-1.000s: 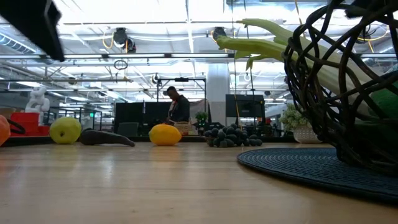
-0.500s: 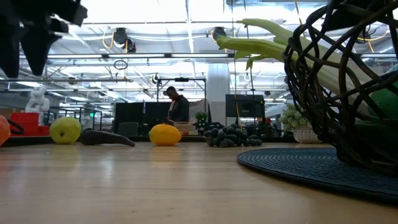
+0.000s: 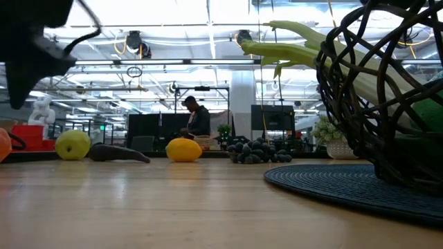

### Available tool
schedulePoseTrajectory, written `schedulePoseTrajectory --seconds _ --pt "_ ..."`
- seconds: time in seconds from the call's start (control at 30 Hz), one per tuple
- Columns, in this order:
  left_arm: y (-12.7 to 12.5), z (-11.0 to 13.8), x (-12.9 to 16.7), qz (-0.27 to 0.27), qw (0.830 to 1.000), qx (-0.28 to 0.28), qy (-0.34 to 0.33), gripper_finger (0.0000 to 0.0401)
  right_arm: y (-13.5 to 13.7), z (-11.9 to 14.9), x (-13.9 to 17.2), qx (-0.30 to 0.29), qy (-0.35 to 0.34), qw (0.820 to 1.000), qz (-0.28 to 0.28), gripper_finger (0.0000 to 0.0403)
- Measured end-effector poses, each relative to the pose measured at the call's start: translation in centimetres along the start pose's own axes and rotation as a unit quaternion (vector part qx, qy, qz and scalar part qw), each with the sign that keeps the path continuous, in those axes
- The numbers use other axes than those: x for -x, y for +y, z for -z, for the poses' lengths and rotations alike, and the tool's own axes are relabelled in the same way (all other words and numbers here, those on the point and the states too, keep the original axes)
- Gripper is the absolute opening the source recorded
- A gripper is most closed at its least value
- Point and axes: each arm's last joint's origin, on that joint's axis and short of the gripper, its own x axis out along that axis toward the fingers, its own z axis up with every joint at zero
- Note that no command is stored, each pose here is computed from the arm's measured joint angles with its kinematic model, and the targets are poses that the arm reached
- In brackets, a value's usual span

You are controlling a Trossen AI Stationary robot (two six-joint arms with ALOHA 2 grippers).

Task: Build produce basket
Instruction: Put the orange into the wire basket

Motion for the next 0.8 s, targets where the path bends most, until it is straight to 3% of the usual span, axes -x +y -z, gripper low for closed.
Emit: schedulePoseTrajectory --seconds 0.13,0.8 --pt "0.0 0.4 -1.2 -0.014 0.999 -0.035 0.022 0.0388 0.1 -0.1 0.1 -0.003 -0.005 1.0 -0.005 0.0288" --pt "1.2 -1.1 -3.9 0.019 1.0 -0.011 0.011 0.0398 0.2 -0.1 0.1 0.002 -0.005 1.0 -0.009 0.0288"
